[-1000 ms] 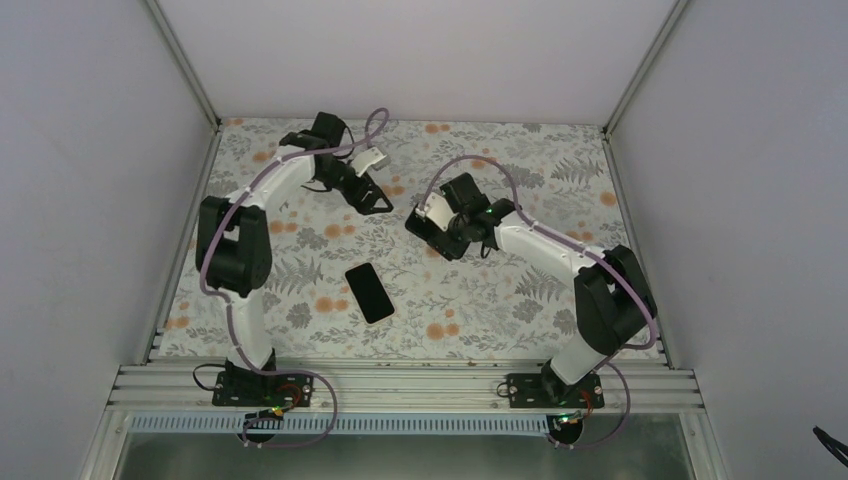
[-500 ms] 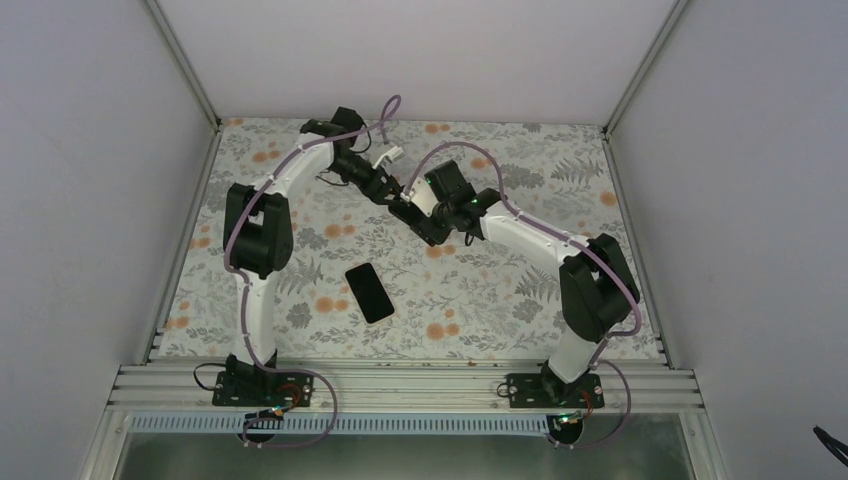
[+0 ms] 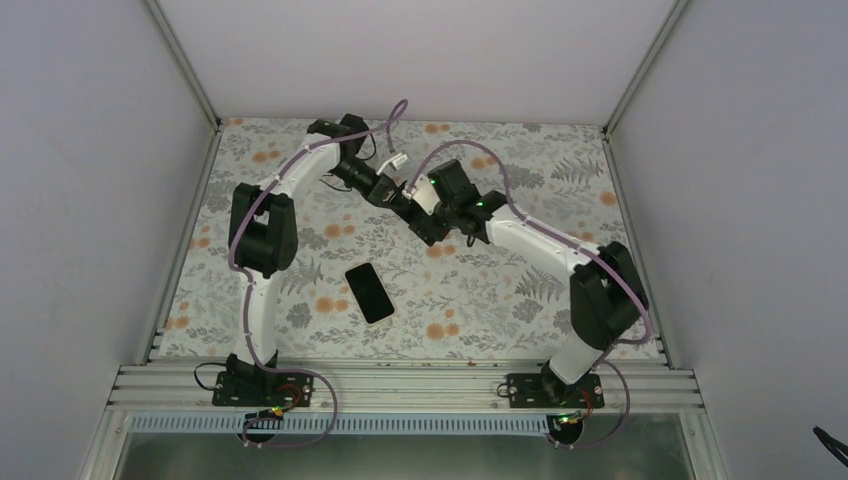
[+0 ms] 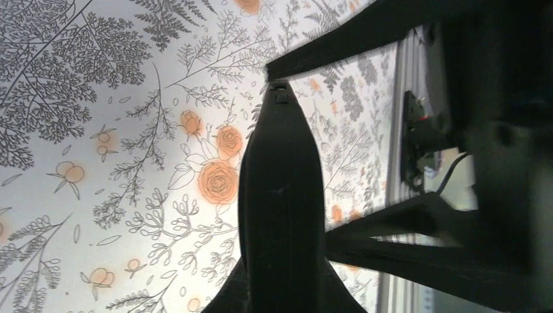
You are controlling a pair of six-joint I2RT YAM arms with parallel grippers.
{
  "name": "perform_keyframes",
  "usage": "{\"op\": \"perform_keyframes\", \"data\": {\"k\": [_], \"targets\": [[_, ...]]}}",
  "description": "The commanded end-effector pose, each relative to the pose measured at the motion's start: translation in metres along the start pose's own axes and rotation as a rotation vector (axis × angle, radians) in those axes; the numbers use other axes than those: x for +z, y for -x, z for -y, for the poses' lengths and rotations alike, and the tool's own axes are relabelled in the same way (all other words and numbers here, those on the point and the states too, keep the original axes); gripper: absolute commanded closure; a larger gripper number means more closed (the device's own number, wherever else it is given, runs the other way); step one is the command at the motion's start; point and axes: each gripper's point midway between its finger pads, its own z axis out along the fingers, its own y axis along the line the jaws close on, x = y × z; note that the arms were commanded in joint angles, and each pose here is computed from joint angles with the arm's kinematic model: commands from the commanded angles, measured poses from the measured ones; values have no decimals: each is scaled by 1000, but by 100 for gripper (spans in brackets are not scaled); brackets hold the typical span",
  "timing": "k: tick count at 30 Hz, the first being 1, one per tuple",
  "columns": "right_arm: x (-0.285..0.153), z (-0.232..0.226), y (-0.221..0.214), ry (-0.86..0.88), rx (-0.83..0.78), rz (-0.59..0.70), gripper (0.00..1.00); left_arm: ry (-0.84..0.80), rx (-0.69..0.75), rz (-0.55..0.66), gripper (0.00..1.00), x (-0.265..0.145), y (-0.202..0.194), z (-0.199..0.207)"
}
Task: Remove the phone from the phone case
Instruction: Pick up the phone at the center of the board, then remove the phone case from the phone.
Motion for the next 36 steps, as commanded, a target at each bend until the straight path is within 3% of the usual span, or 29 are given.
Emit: {"op": "perform_keyframes", "data": {"k": [1, 11, 18, 36], "targets": [[-49, 2, 13, 71, -24, 129, 4, 25, 237, 25, 98, -16, 15, 35], [-112, 6, -32, 255, -90, 295, 2, 446, 614, 92, 98, -60, 11, 68], [-105, 7, -26, 359, -107, 337, 7, 427, 667, 71, 98, -46, -7, 83], [-54, 39, -17, 305, -37, 281, 14, 387, 679, 64, 98, -39, -4, 100]]}}
